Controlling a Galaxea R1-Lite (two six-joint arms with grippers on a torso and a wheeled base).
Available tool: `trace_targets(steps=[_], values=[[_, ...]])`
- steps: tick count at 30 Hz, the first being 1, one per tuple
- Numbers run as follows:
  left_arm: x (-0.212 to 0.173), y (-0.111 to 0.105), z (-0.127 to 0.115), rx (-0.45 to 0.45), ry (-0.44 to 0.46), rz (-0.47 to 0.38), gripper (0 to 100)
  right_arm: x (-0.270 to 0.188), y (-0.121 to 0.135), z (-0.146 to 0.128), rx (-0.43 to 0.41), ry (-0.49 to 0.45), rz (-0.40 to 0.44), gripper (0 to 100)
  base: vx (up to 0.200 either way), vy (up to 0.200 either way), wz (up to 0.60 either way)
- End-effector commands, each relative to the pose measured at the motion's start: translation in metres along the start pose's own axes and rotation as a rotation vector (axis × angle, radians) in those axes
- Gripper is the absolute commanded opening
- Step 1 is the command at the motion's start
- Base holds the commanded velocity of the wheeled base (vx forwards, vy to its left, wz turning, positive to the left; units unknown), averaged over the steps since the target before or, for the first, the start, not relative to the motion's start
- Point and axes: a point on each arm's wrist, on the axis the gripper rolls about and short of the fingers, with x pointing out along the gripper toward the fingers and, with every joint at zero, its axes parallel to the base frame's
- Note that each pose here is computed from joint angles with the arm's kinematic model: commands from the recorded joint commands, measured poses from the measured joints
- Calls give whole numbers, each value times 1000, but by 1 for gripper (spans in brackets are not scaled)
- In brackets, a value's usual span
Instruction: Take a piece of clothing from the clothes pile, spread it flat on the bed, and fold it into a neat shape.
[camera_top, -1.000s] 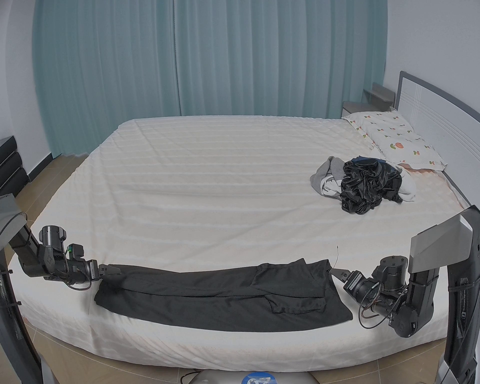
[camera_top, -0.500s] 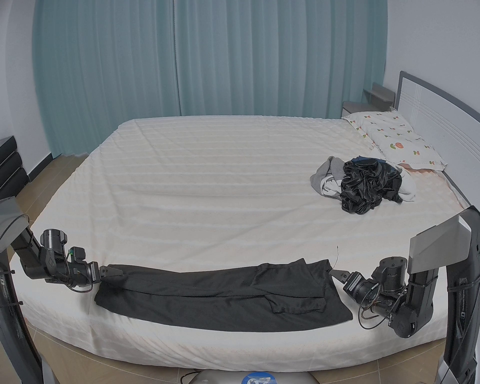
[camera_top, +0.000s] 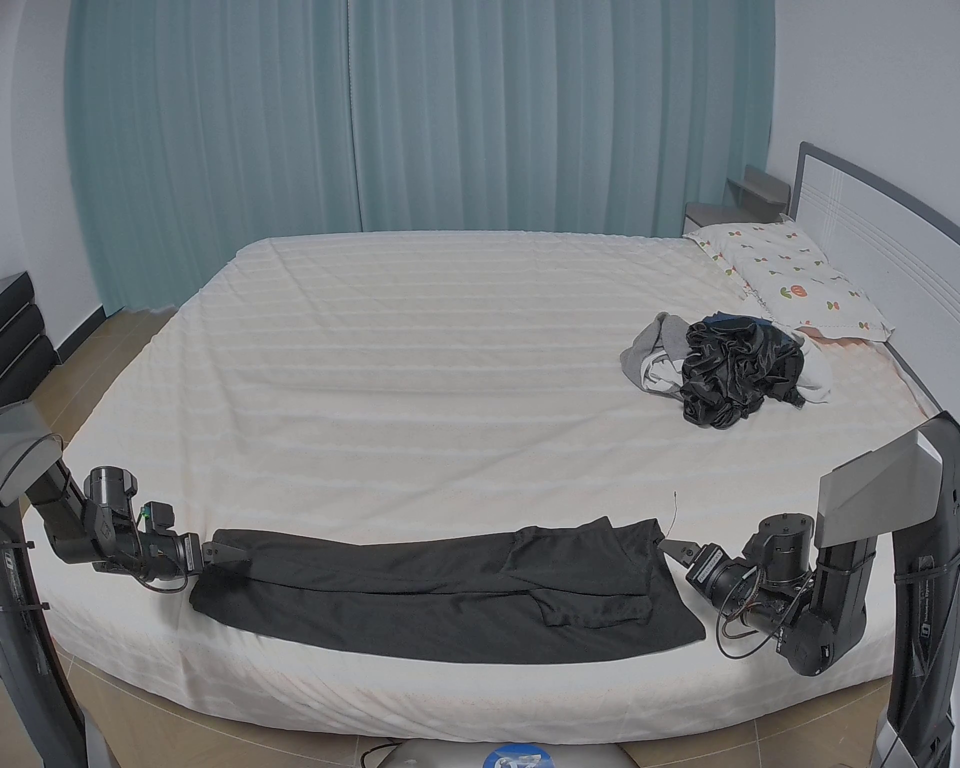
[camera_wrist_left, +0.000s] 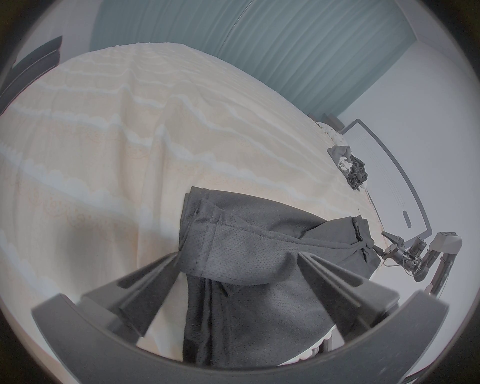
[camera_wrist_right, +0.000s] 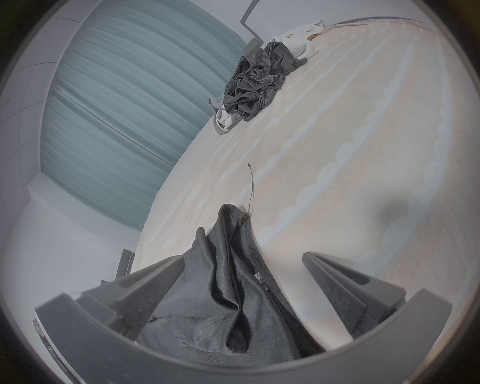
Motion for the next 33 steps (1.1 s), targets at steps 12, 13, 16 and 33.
trace_targets(steps=[12, 13, 16, 33], values=[[-4, 3, -2, -13, -4, 5, 0, 0, 1, 0, 0, -6, 10, 100, 0, 0, 0], [-4, 3, -1, -12, -5, 4, 0, 0, 1, 1, 1, -7, 9, 100, 0, 0, 0], [-7, 2, 0, -15, -11, 4, 0, 0, 1, 1, 1, -8, 10, 100, 0, 0, 0], [-42, 13, 18, -68, -87, 2, 0, 0, 1, 2, 5, -11, 10, 100, 0, 0, 0]])
